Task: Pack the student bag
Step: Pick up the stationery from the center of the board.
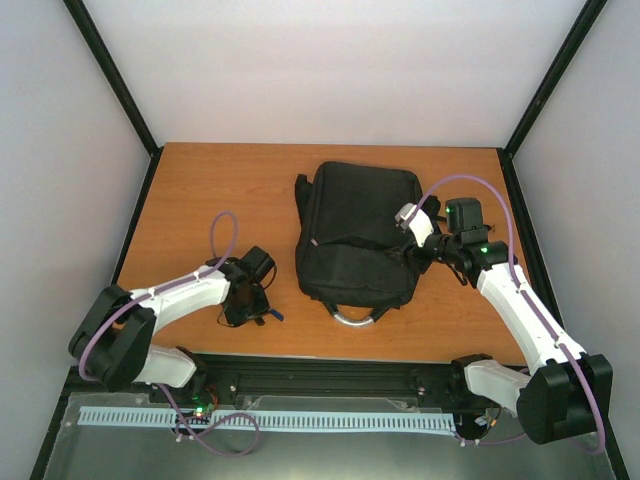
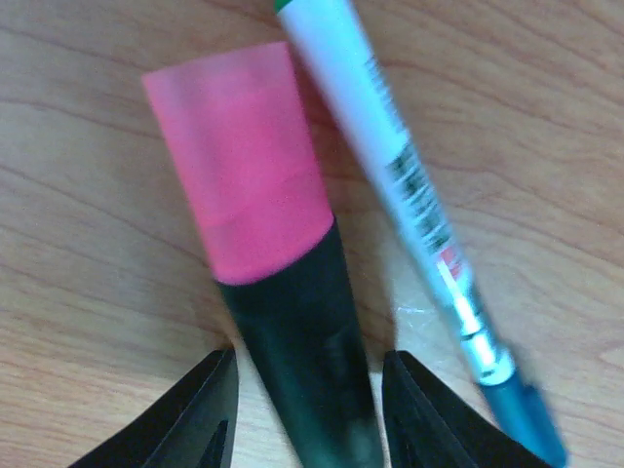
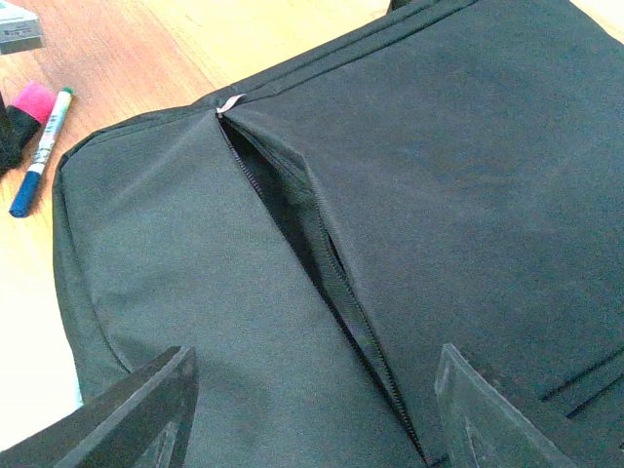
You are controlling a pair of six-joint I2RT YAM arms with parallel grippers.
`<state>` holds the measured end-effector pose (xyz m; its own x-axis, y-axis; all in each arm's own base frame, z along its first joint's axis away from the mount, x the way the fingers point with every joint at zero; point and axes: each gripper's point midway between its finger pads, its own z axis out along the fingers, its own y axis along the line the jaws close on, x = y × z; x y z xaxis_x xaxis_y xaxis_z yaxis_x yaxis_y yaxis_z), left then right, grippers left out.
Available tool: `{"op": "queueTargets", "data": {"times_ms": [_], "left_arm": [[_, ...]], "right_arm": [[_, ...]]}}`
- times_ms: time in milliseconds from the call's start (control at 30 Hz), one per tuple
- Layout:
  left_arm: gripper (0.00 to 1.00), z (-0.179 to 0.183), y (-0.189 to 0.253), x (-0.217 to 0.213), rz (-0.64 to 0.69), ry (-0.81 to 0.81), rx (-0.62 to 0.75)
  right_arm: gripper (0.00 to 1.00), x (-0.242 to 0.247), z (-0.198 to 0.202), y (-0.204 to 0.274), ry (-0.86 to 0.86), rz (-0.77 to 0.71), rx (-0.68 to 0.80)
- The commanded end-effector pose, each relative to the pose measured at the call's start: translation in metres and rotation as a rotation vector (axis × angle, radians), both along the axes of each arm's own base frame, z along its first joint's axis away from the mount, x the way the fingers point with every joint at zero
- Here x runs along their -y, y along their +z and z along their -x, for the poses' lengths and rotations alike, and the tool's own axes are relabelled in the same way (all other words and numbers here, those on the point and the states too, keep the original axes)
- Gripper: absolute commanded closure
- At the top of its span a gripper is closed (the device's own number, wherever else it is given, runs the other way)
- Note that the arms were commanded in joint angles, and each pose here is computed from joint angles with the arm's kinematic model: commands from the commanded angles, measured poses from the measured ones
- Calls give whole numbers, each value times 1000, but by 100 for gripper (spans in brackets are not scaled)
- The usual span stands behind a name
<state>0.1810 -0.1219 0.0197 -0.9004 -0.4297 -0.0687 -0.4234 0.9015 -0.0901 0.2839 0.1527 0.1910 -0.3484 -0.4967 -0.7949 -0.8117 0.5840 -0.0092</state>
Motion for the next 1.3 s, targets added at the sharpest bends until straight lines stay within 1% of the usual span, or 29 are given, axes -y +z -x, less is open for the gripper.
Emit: {"op": "queueTargets", "data": {"times_ms": [0, 167, 333, 500, 667, 800, 867, 967, 1133, 1167, 1267], "left_arm": [[58, 3, -1, 2, -19, -68, -51], [58, 20, 0, -9, -61, -116, -116], [57, 28, 9, -23, -105, -133, -112], [58, 28, 5, -17, -71, -134, -118], [58, 24, 2, -13, -67, -161, -124], [63, 22, -1, -10, -66, -185, -131], [63, 22, -2, -10, -68, -193, -135], [72, 22, -6, -9, -71, -205, -142], [80, 24, -6, -9, -68, -206, -145], [83, 23, -5, -9, -64, -204, -142], [85, 28, 6, -7, -42, -201, -148]], "right_arm": [[32, -5, 4, 2, 37, -12, 1], [32, -6, 5, 3, 39, -13, 4], [32, -6, 6, 5, 42, -16, 8], [32, -7, 7, 4, 48, -20, 2], [32, -7, 7, 5, 50, -20, 3], [32, -7, 8, 5, 52, -20, 3], [32, -7, 8, 6, 51, -20, 6], [32, -7, 8, 5, 52, -19, 5], [32, -7, 8, 5, 56, -21, 2], [32, -7, 8, 5, 55, -21, 2], [32, -7, 8, 4, 58, -21, -1]]}}
